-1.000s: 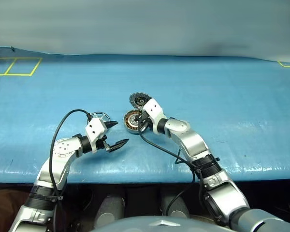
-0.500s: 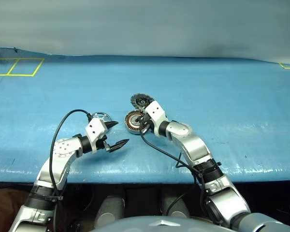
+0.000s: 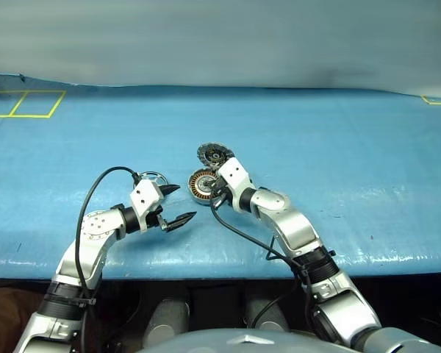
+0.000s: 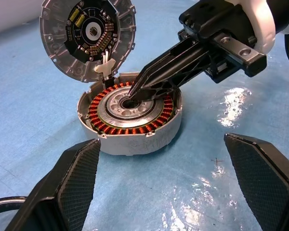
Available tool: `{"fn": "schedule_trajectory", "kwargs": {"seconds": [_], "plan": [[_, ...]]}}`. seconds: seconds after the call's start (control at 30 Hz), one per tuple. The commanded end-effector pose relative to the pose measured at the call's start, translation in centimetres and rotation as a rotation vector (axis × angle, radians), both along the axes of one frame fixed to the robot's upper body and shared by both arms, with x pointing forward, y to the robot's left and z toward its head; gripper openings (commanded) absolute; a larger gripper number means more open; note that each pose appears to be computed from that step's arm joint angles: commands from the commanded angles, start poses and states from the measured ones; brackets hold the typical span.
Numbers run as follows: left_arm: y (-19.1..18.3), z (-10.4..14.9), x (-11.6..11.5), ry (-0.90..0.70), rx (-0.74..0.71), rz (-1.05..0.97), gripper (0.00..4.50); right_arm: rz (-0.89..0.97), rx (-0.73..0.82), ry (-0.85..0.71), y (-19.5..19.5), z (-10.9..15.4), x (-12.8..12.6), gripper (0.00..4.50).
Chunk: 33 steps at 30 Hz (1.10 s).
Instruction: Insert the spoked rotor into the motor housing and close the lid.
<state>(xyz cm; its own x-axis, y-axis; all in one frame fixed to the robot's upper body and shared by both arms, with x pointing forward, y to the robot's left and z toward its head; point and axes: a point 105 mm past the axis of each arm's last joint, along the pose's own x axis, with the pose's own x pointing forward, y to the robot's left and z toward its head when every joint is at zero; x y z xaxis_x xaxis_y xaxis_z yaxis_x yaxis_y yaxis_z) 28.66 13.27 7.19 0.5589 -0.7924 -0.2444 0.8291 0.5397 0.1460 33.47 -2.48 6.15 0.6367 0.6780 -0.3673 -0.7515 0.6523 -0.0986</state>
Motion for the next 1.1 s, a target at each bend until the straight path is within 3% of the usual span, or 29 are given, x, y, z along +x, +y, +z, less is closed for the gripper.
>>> {"fn": "schedule_trajectory", "kwargs": {"seconds": [0.03, 0.3, 0.53, 0.87, 1.1], "plan": [[-0.1, 0.5, 0.1, -0.030, -0.007, -0.004, 4.50, -0.033, -0.071, 0.102, -1.1, -3.0, -0.8, 0.04], [0.0, 0.7, 0.2, -0.014, -0.026, 0.001, 4.50, 0.034, 0.057, -0.008, 0.0, 1.6, -1.4, 0.04], [0.2, 2.0, 0.3, 0.012, -0.074, 0.008, 4.50, 0.130, 0.187, -0.094, -0.1, 5.4, -3.6, 0.04], [2.0, 3.7, 1.8, -0.048, -0.005, 0.110, 4.50, 0.085, 0.187, -0.130, -2.4, 5.7, -4.5, 0.04], [3.8, 3.2, 2.8, -0.020, 0.087, 0.237, 4.50, 0.047, 0.187, -0.119, -2.9, 5.2, -4.6, 0.04]]}}
